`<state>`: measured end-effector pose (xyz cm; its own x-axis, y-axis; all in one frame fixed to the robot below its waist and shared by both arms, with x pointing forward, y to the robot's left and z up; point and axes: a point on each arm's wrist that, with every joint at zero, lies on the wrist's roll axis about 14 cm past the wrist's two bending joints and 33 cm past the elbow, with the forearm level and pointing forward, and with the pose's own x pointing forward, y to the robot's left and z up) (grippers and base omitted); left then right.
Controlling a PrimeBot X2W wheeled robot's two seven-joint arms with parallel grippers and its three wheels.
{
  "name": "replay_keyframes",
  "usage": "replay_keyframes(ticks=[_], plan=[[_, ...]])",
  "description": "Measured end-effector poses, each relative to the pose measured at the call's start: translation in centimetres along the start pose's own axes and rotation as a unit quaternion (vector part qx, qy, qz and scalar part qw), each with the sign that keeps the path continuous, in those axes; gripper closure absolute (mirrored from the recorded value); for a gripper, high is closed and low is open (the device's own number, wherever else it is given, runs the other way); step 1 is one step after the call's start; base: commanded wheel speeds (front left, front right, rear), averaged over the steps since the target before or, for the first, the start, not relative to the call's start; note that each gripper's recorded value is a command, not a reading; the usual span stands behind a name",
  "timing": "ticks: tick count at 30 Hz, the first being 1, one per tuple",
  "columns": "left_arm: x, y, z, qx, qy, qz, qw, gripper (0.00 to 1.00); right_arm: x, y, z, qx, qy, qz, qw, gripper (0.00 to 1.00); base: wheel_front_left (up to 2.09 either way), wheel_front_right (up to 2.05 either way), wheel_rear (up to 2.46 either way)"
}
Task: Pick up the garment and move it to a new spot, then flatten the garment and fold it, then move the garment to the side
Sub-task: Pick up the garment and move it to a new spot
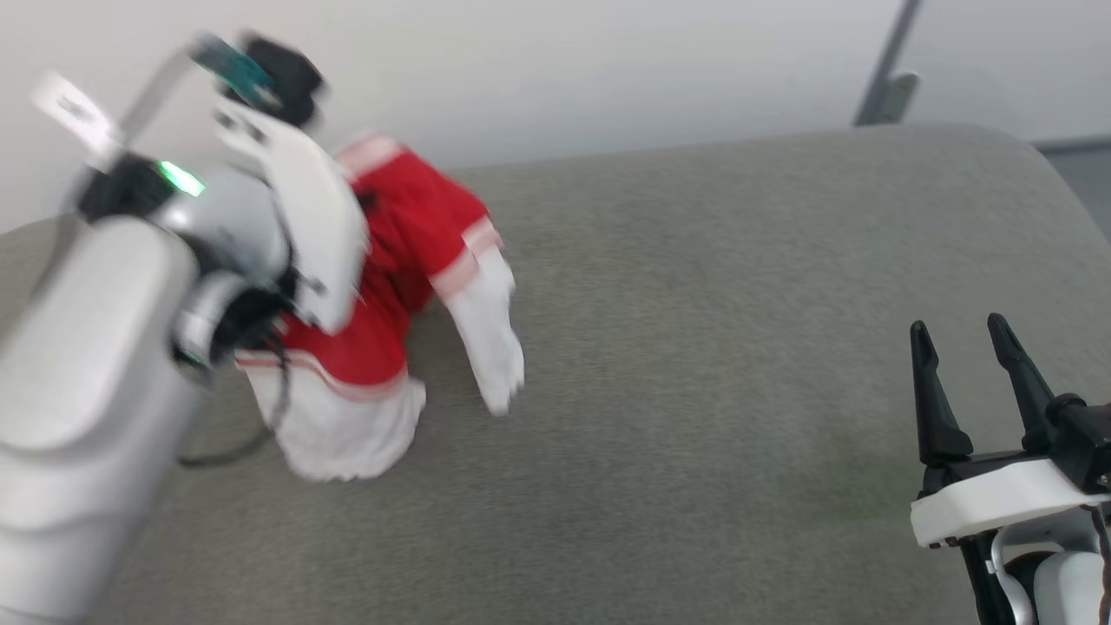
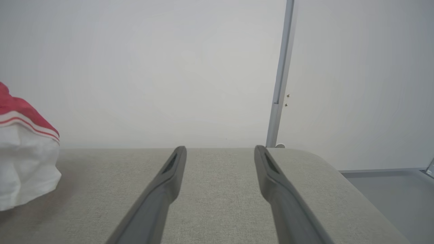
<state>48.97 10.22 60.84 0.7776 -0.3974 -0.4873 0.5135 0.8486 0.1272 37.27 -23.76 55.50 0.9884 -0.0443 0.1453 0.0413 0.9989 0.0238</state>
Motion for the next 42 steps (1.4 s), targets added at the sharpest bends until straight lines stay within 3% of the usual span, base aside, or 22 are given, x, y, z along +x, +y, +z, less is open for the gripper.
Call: replay_keyframes(ticks=[6,12,23,24,25,26,27,34,42], plan=[[3.9,-6.4,-4.8,0.006,0.070,-0.083,0.994,1.00,-1.5,-2.1,-1.0,0.002,0.016,-0.038,0.999,0.00,0.00,0.00,0.00],[6.8,-10.9,-11.4,-0.019,0.164,-0.143,0.976,1.00,-1.9,-2.7,-2.3,0.008,0.031,-0.055,0.998,0.00,0.00,0.00,0.00],[9.2,-12.7,-19.5,-0.052,0.283,-0.155,0.945,1.00,-1.3,-2.0,-4.0,0.013,0.048,-0.047,0.998,0.00,0.00,0.00,0.00],[9.3,-12.7,-19.5,-0.054,0.283,-0.154,0.945,0.88,-1.2,-1.9,-4.1,0.013,0.048,-0.045,0.998,0.00,0.00,0.00,0.00],[9.4,-12.8,-19.6,-0.057,0.284,-0.155,0.945,0.62,-1.0,-1.7,-4.1,0.016,0.048,-0.043,0.998,0.00,0.00,0.00,0.00],[9.5,-12.8,-19.7,-0.062,0.283,-0.153,0.945,0.25,-0.9,-1.6,-4.2,0.016,0.048,-0.040,0.998,0.00,0.00,0.00,0.00],[9.5,-12.7,-19.6,-0.063,0.281,-0.153,0.945,0.00,-0.9,-1.4,-4.2,0.017,0.048,-0.038,0.998,0.00,0.00,0.00,0.00],[9.1,-11.5,-17.8,-0.076,0.226,-0.136,0.962,0.00,-0.3,-0.4,-4.2,0.015,0.045,-0.013,0.999,0.00,0.00,0.00,0.00],[6.8,-7.7,-12.8,-0.094,0.083,-0.091,0.988,0.00,0.1,1.4,-3.4,0.011,0.039,0.026,0.999,0.00,0.00,0.00,0.00]])
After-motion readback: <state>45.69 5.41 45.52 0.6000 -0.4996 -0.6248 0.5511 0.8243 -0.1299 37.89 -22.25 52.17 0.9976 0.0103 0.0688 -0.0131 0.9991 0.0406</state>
